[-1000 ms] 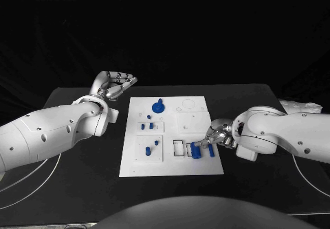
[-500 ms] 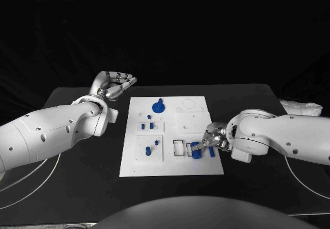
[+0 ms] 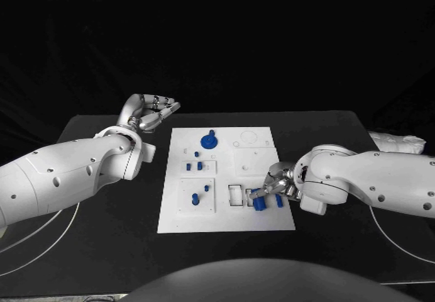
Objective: Assemble the parts on the task board
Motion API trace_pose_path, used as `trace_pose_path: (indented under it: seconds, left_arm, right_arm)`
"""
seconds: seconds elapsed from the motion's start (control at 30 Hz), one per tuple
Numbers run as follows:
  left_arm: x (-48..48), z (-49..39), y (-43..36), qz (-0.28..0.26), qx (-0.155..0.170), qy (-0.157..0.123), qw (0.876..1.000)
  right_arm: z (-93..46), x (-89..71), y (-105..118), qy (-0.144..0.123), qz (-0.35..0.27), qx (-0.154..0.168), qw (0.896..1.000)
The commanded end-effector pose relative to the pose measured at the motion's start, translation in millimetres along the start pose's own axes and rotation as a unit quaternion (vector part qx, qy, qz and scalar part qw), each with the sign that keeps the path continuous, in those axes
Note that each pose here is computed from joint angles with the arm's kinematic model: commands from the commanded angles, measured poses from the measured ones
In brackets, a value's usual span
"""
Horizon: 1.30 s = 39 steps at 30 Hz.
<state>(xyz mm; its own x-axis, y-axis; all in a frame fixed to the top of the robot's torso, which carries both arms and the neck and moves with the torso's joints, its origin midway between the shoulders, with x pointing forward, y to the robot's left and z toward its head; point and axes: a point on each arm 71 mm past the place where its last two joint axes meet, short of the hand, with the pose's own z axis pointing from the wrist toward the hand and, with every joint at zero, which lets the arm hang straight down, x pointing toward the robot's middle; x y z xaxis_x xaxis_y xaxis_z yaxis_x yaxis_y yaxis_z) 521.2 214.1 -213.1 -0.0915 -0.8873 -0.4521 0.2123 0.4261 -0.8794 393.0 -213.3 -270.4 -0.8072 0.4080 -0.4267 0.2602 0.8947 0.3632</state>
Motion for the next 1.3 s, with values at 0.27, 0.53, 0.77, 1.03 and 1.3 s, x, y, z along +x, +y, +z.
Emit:
trace_pose_path:
  seconds: [0.27,0.53,0.77,1.03,1.3]
  left_arm:
    - [2.1,0.2,-2.0,-0.002,0.006,0.008,1.0]
    - [1.8,0.0,-1.8,-0.003,0.006,0.008,1.0]
    - [0.8,-0.3,-1.2,-0.002,0.005,0.007,1.0]
    - [0.9,0.1,-1.1,-0.002,0.005,0.008,1.0]
    - [1.9,0.6,-1.3,-0.003,0.005,0.009,1.0]
  right_arm:
    - [4.9,7.8,-6.5,0.009,-0.001,0.02,1.0]
    - [4.1,6.5,-7.3,-0.001,0.015,0.01,1.0]
    - [0.6,6.5,-9.7,0.008,0.081,-0.011,0.997]
    - [-10.6,-0.8,-5.5,0.026,0.151,-0.036,0.987]
    - [-16.6,-6.1,2.5,0.042,0.17,-0.053,0.983]
